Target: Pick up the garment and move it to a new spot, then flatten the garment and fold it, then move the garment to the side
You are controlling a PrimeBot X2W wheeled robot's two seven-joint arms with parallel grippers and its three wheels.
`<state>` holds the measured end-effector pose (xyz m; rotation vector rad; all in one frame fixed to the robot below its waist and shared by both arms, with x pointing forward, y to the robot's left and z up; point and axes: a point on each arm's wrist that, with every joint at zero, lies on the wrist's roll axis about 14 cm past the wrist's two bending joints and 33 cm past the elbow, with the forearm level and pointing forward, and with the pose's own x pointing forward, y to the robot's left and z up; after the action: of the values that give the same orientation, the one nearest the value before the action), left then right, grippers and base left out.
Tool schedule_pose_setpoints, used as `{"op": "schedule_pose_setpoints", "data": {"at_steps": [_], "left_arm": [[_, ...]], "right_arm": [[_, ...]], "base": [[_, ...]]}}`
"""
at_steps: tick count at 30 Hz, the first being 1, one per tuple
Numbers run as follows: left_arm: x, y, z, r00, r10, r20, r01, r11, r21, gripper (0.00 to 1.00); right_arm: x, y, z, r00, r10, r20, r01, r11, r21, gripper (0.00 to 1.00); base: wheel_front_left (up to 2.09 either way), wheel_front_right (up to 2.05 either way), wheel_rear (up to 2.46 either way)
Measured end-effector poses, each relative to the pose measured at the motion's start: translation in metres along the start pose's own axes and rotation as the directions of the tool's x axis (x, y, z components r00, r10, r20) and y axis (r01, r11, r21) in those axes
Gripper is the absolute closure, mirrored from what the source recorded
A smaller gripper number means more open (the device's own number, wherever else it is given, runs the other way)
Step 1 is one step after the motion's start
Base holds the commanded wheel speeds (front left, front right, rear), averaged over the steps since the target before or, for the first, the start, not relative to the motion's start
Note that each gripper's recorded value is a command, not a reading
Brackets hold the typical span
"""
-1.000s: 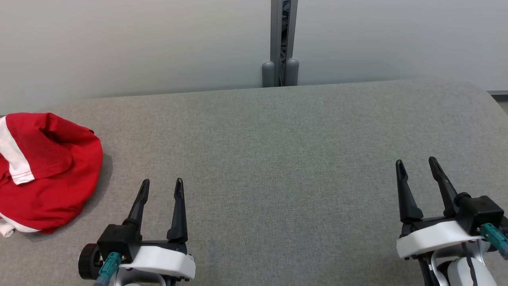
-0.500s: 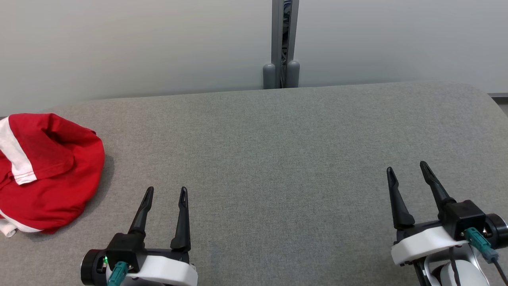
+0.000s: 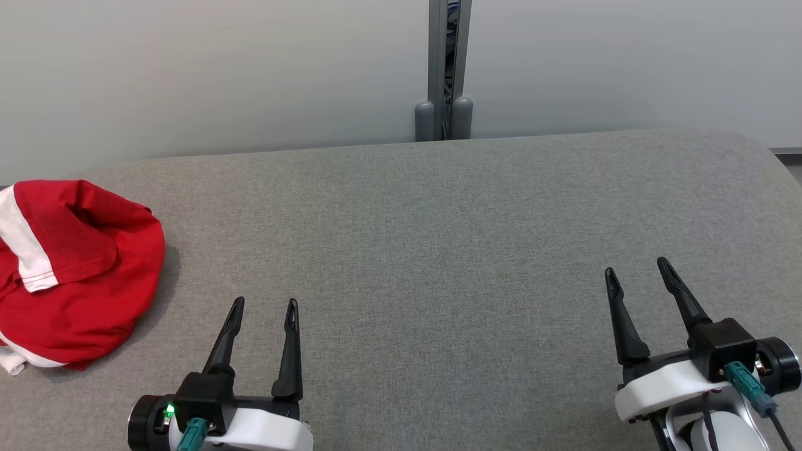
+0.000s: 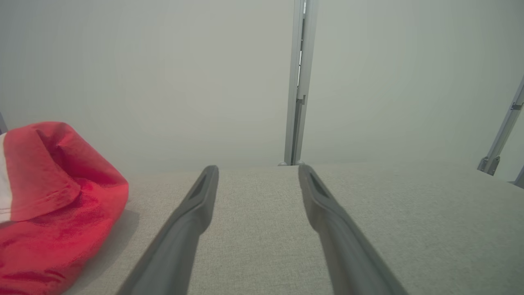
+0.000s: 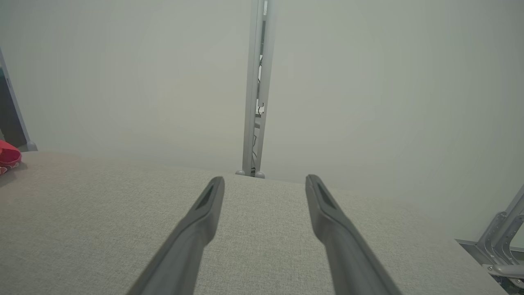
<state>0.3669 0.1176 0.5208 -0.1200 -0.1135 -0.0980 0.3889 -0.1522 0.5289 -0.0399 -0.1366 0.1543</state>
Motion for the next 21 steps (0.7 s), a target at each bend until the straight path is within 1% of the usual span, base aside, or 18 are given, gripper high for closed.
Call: {"op": "schedule_pose_setpoints", "data": {"at_steps": [21], "left_arm": [[-0.0027, -0.0001, -0.0072, 1.000, -0.007, -0.023, 0.007, 1.000, -0.002, 0.00]], "right_arm": [[0.0026, 0.0007, -0.0018, 1.000, -0.001, -0.002, 0.001, 1.000, 0.026, 0.00]], "base": [[0.00, 0.00, 0.00]]}}
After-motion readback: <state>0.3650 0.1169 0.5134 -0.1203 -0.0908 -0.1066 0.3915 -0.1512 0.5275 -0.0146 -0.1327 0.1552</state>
